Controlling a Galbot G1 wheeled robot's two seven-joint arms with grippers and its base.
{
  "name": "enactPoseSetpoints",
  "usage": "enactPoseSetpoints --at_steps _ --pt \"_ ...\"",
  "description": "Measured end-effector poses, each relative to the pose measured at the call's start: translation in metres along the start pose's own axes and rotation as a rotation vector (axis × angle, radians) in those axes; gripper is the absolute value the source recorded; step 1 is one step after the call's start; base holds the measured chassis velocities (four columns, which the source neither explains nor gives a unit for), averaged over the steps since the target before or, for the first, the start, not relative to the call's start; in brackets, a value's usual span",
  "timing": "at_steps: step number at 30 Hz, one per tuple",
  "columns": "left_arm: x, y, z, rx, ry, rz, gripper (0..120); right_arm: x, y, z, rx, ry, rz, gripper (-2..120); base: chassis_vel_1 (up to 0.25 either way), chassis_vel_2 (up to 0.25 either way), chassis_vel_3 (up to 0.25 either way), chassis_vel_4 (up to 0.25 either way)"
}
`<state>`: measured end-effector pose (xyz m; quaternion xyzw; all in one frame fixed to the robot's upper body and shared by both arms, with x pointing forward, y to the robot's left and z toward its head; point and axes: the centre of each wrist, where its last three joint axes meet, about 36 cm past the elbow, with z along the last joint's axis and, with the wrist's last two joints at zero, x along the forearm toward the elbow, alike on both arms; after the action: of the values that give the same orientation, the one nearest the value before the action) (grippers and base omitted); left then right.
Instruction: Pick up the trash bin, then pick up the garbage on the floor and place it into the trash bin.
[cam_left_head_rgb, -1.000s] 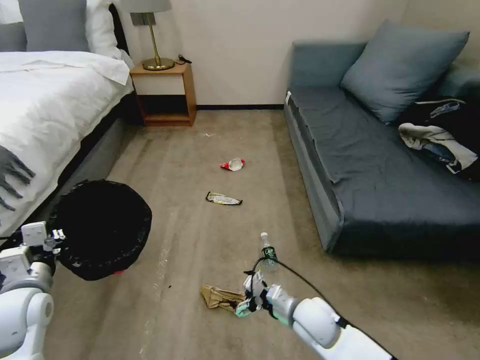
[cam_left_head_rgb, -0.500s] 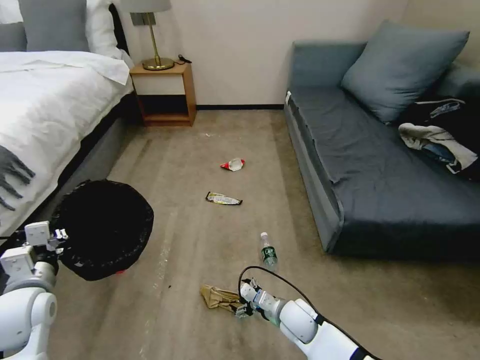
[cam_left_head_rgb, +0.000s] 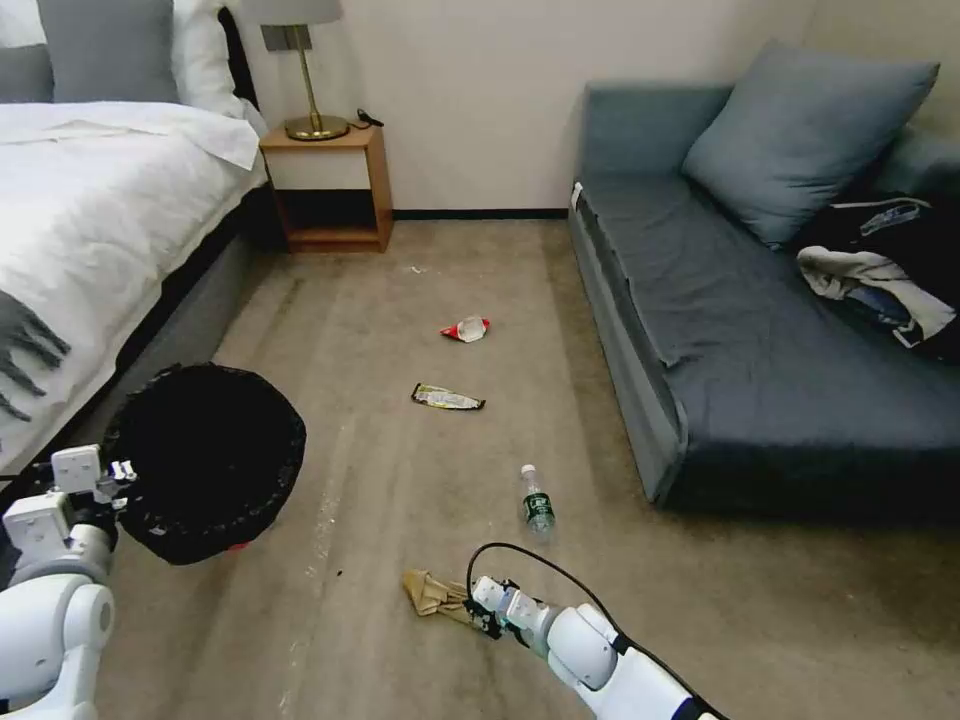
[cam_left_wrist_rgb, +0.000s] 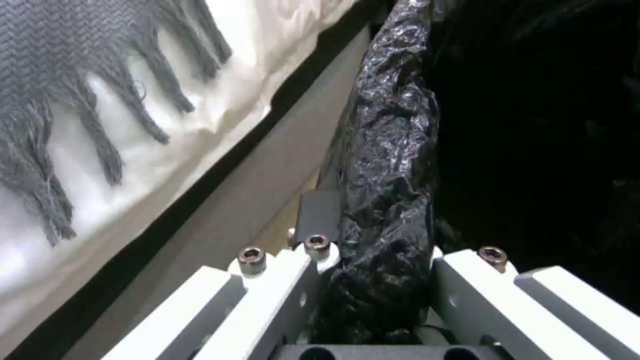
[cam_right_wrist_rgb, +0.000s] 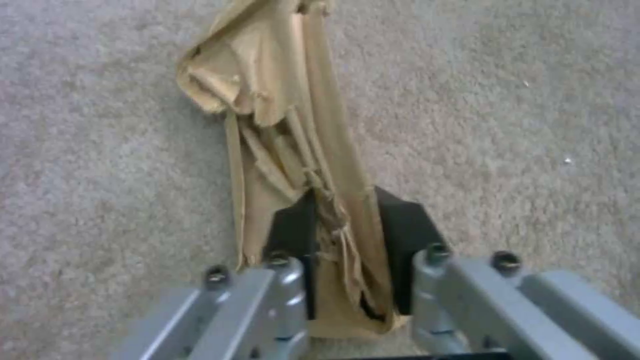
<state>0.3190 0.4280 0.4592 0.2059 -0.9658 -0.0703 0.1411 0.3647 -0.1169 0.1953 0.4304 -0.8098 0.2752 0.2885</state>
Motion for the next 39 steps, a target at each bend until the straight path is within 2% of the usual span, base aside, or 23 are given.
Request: enactPoseSetpoints --at_steps 5,10,14,17,18,23,24,28,34,36,37,39 --pt "-0.002 -0.004 0.002 0.001 0.005 0.010 5 -0.003 0.003 -0.003 -0.010 -0.013 0.010 1 0.000 0.000 0.000 0.000" --pt "-0.004 -0.010 0.004 0.000 0.011 0.023 5 -0.002 0.003 -0.005 -0.023 -0.045 0.031 0 0.000 0.000 0.000 0.000" --pt "-0.005 -0.012 0.007 -0.003 0.021 0.030 5 0.009 -0.013 -0.019 -0.053 -0.128 0.076 0 0.000 0.000 0.000 0.000" --pt "-0.005 -0.020 0.011 -0.015 0.027 0.043 5 0.032 -0.040 -0.054 -0.117 -0.284 0.143 0 0.000 0.000 0.000 0.000" --pt "-0.005 -0.020 0.011 -0.015 0.027 0.043 5 0.032 -0.040 -0.054 -0.117 -0.284 0.143 0 0.000 0.000 0.000 0.000" --pt "-0.001 -0.040 0.019 -0.030 0.039 0.080 5 0.059 -0.061 -0.100 -0.155 -0.506 0.168 0 0.000 0.000 0.000 0.000" --pt "-0.001 -0.040 0.019 -0.030 0.039 0.080 5 0.059 -0.061 -0.100 -0.155 -0.506 0.168 0 0.000 0.000 0.000 0.000" --pt "0.004 -0.053 0.019 -0.033 0.033 0.110 5 0.049 -0.060 -0.137 -0.144 -0.692 0.147 0 0.000 0.000 0.000 0.000" --pt "0.008 -0.058 0.017 -0.034 0.026 0.123 5 0.029 -0.060 -0.182 -0.131 -0.831 0.129 0 0.000 0.000 0.000 0.000" --pt "0.010 -0.058 0.017 -0.032 0.023 0.127 5 0.018 -0.057 -0.209 -0.137 -0.897 0.106 0 0.000 0.000 0.000 0.000" --pt "0.010 -0.058 0.017 -0.032 0.023 0.127 5 0.018 -0.057 -0.209 -0.137 -0.897 0.106 0 0.000 0.000 0.000 0.000" --pt "0.013 -0.060 0.015 -0.026 0.019 0.134 5 0.003 -0.038 -0.235 -0.123 -0.946 0.034 0 0.000 0.000 0.000 0.000"
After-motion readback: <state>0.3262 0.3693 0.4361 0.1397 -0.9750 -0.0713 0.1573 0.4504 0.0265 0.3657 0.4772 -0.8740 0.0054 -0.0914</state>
